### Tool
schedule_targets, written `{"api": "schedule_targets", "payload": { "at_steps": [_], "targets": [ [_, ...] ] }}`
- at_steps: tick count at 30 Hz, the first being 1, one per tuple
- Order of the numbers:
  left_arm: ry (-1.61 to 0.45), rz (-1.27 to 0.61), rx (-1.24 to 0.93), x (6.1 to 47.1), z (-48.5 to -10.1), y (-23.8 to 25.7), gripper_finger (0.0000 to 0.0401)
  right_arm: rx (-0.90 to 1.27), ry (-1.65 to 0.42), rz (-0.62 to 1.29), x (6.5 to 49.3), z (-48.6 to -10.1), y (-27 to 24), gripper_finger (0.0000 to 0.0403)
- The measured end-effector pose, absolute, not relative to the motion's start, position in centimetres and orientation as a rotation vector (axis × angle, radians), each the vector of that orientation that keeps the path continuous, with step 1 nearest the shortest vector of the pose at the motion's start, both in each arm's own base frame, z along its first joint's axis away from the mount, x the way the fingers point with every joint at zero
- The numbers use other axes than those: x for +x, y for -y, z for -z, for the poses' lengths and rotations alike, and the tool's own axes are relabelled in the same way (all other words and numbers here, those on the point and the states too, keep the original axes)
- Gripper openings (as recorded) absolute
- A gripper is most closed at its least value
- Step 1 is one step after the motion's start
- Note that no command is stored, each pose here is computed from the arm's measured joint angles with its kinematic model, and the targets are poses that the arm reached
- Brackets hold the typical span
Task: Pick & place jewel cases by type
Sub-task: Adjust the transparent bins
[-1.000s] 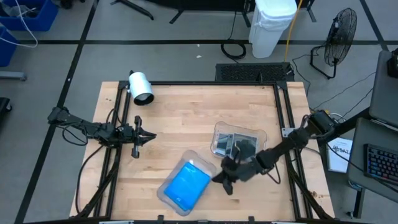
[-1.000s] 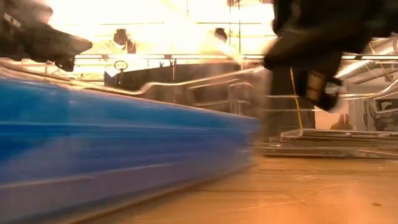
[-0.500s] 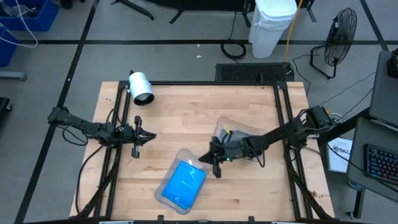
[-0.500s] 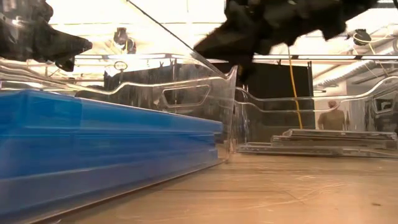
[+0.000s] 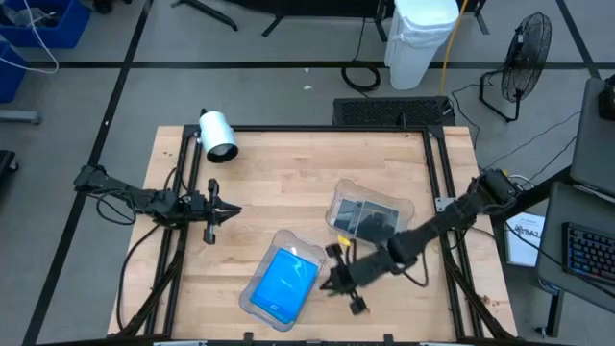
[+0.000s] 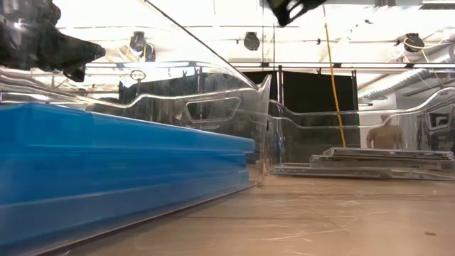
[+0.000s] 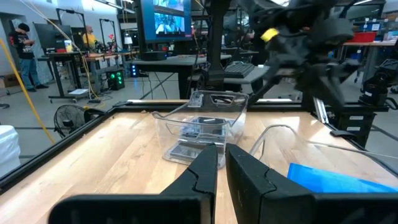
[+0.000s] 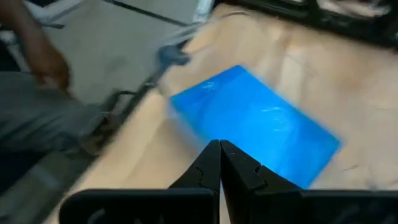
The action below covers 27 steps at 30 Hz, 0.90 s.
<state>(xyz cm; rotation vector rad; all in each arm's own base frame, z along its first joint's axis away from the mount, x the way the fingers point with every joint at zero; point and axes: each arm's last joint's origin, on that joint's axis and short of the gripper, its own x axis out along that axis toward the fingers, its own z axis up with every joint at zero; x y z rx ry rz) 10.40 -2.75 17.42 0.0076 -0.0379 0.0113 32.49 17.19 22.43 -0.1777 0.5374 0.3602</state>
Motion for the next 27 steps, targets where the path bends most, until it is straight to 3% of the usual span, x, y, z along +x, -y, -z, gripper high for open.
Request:
{"api": "schedule_targets", "payload": {
  "at_steps": [5, 13, 27],
  "targets": [
    [0.038, -0.011, 0.008, 10.4, -17.4, 2.8, 0.0037, -0.104, -0.628, -0.378, 31.5, -21.0, -19.3, 0.0000],
    [0.036, -0.011, 0.008, 10.4, -17.4, 2.8, 0.0037, -0.132, -0.776, -0.376, 33.5, -14.4, -19.0, 0.0000],
    [0.038, -0.011, 0.008, 10.4, -17.4, 2.8, 0.0037, -0.175, -0.386, -0.088, 38.4, -16.0, -14.2, 0.0000]
  ]
}}
